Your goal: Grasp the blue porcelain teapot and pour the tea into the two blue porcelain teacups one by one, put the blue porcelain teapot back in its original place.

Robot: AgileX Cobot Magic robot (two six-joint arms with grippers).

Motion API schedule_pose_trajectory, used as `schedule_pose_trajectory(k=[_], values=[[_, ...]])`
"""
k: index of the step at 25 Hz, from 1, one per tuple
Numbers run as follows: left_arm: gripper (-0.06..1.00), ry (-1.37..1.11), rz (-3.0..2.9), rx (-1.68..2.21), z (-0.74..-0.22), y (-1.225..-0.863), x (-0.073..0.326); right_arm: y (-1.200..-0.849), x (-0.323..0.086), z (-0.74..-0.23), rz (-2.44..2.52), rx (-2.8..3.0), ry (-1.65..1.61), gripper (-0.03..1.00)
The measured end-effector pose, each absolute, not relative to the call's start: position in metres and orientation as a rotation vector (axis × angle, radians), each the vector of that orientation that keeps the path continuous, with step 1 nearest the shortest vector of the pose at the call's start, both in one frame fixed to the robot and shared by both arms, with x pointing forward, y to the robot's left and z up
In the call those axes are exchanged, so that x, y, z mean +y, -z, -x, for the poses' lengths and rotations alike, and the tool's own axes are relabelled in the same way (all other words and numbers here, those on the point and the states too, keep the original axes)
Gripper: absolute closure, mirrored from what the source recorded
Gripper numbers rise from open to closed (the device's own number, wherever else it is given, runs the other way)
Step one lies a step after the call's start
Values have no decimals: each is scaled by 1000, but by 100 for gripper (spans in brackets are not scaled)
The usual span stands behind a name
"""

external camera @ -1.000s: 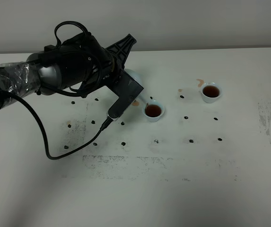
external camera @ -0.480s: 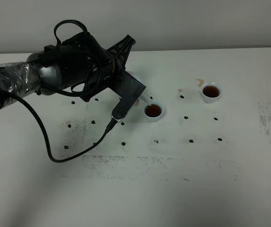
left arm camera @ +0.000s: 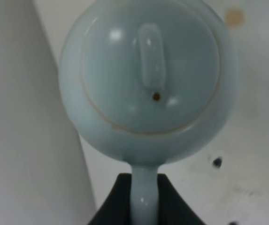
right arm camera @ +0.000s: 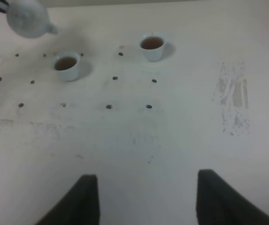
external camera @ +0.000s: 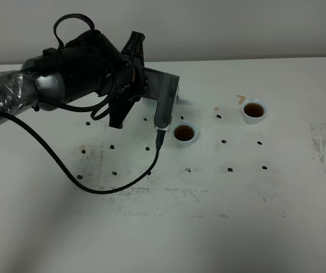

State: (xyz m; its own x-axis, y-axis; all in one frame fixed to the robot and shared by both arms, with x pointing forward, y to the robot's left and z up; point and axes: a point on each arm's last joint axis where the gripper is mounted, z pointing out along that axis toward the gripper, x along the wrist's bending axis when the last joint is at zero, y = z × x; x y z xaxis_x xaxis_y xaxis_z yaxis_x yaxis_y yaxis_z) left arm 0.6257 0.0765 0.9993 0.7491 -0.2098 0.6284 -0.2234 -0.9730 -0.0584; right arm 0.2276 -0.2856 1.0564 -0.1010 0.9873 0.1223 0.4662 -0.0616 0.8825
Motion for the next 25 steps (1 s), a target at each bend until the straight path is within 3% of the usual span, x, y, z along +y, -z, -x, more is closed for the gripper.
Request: schedule_pose_trajectory(k=[10, 25], values=[[86, -831, -2751, 649, -616, -1009, 85, -1056, -286, -228, -1571, 1614, -1112, 48], [86, -621, -2805, 836, -622, -950, 79, -1056, -286, -228, -1571, 1614, -1112, 48]])
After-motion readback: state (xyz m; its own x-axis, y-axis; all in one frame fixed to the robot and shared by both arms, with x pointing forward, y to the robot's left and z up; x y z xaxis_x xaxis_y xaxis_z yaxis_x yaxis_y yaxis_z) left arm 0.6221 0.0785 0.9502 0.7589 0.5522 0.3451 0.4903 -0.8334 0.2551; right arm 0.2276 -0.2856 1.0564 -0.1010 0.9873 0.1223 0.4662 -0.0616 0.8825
